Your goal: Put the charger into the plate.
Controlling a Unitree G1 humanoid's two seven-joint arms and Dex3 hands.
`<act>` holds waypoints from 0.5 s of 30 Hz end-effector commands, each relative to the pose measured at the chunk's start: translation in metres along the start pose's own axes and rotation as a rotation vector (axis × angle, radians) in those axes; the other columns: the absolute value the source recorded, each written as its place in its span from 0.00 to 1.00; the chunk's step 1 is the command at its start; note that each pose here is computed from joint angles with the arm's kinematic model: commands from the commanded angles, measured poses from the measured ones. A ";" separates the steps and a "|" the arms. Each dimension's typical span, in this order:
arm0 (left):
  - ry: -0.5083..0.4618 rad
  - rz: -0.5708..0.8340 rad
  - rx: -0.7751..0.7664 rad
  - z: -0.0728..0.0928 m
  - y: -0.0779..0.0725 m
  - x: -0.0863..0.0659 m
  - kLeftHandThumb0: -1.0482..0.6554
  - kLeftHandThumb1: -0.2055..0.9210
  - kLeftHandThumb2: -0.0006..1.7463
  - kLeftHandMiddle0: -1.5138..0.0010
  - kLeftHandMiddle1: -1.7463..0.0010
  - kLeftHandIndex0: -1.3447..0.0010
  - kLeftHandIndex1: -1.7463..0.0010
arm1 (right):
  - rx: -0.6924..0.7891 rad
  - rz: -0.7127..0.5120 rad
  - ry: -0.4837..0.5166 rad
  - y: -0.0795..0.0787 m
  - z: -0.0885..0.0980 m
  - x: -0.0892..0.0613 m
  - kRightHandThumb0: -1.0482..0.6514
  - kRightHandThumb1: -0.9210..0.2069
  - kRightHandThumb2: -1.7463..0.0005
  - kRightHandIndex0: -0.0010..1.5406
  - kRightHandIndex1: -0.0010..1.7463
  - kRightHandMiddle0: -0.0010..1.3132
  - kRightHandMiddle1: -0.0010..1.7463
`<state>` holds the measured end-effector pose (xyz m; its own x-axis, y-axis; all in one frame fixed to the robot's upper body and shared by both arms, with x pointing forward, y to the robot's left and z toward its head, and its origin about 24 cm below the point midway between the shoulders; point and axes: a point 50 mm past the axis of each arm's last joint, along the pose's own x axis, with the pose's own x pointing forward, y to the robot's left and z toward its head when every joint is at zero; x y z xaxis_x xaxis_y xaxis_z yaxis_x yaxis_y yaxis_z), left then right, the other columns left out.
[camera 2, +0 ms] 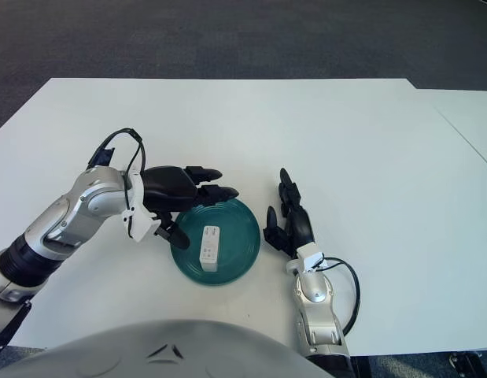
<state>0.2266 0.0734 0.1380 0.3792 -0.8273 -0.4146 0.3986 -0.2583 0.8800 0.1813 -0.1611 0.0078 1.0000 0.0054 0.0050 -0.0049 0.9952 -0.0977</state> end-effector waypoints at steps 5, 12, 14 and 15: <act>0.087 0.270 -0.052 -0.019 0.009 -0.008 0.00 1.00 0.33 1.00 1.00 1.00 1.00 | -0.008 -0.012 0.090 0.001 -0.015 -0.010 0.00 0.00 0.46 0.00 0.00 0.01 0.00; 0.199 0.609 -0.460 -0.049 0.015 -0.029 0.00 1.00 0.39 1.00 1.00 0.98 0.99 | 0.006 -0.011 0.083 0.003 -0.016 -0.012 0.00 0.00 0.46 0.00 0.00 0.00 0.00; 0.251 0.747 -0.731 -0.056 0.001 -0.036 0.00 1.00 0.41 1.00 1.00 0.97 0.99 | 0.017 -0.011 0.082 0.004 -0.017 -0.013 0.00 0.00 0.46 0.00 0.00 0.00 0.00; 0.264 0.775 -0.795 -0.057 -0.003 -0.038 0.00 1.00 0.42 1.00 1.00 0.97 0.99 | 0.019 -0.011 0.082 0.004 -0.017 -0.013 0.00 0.00 0.47 0.00 0.00 0.00 0.00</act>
<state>0.2617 0.1137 0.1585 0.7574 -0.6493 0.0686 0.3503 0.4929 0.7965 0.1795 -0.1597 0.0083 0.9996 -0.0057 0.0279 0.0083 0.9955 -0.0945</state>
